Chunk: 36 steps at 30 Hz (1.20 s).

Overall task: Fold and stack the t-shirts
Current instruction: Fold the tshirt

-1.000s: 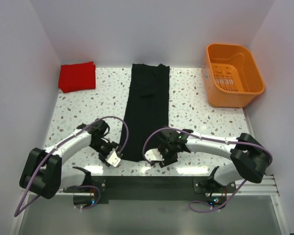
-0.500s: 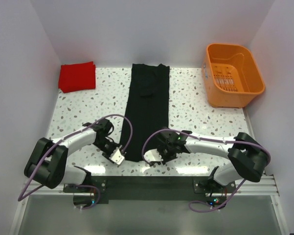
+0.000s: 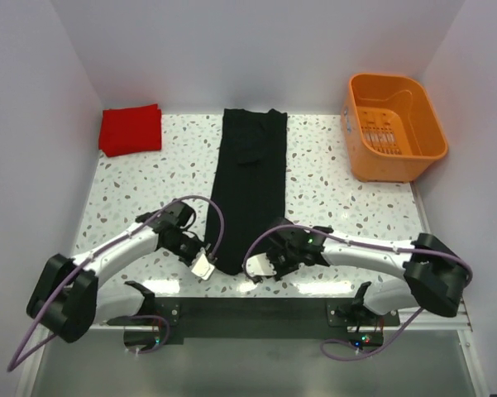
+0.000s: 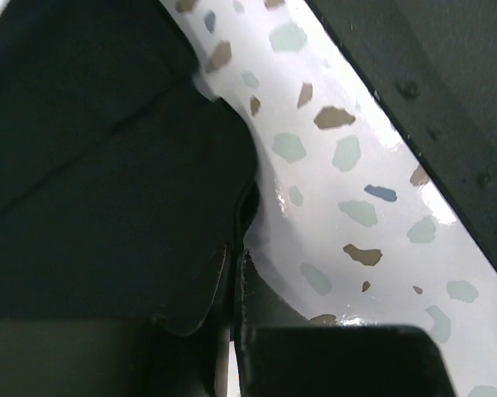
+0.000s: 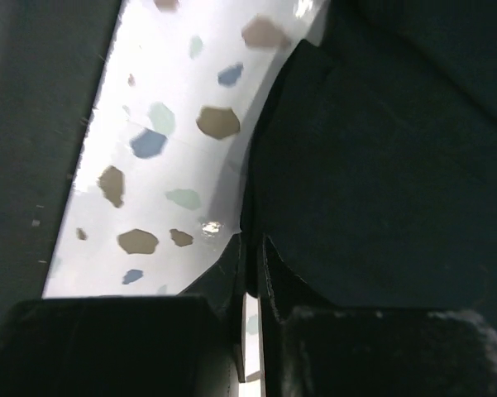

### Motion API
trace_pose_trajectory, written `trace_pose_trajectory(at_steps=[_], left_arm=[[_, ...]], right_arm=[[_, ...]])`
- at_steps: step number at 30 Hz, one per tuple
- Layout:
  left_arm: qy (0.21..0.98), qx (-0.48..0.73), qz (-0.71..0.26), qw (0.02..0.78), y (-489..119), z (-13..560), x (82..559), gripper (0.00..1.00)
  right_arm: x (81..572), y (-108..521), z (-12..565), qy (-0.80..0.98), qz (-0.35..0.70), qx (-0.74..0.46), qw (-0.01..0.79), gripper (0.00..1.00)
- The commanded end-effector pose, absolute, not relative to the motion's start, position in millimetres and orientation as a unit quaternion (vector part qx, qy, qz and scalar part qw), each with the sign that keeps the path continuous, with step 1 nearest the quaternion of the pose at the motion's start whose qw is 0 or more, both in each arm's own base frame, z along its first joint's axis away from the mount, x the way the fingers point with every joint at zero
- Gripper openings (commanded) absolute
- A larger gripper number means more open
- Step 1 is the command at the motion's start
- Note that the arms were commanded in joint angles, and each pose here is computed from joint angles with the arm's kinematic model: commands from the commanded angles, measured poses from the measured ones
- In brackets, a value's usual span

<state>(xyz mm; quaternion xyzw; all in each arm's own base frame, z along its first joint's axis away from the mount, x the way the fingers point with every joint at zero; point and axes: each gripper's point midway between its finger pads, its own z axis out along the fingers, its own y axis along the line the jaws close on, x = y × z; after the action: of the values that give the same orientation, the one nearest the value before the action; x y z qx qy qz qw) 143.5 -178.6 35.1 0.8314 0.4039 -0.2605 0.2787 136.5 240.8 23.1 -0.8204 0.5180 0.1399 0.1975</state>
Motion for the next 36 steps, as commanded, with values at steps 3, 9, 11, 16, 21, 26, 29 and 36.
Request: trace_pose_trajectory(at_steps=[3, 9, 11, 16, 21, 26, 29, 36], left_arm=[[0.405, 0.804, -0.289, 0.326, -194, 80, 133, 0.0], [0.444, 0.778, -0.268, 0.355, -200, 103, 182, 0.0], [0.451, 0.769, -0.266, 0.366, -201, 109, 207, 0.0], [0.457, 0.757, -0.242, 0.401, -208, 130, 271, 0.0], [0.455, 0.76, -0.224, 0.407, -213, 123, 320, 0.0], [0.459, 0.754, -0.203, 0.423, -213, 121, 367, 0.0], [0.46, 0.753, -0.193, 0.428, -213, 117, 392, 0.0], [0.466, 0.751, -0.177, 0.433, -215, 99, 442, 0.0]], right_arm=[[117, 256, 69, 0.512, 0.179, -0.804, 0.244, 0.0], [174, 250, 93, 0.543, 0.15, -0.775, 0.286, 0.0], [191, 246, 94, 0.548, 0.149, -0.772, 0.285, 0.0], [242, 252, 113, 0.549, 0.142, -0.762, 0.314, 0.0], [309, 248, 113, 0.576, 0.129, -0.738, 0.326, 0.0], [362, 244, 113, 0.584, 0.118, -0.731, 0.333, 0.0], [388, 242, 111, 0.589, 0.114, -0.727, 0.334, 0.0], [428, 237, 103, 0.596, 0.102, -0.723, 0.333, 0.0]])
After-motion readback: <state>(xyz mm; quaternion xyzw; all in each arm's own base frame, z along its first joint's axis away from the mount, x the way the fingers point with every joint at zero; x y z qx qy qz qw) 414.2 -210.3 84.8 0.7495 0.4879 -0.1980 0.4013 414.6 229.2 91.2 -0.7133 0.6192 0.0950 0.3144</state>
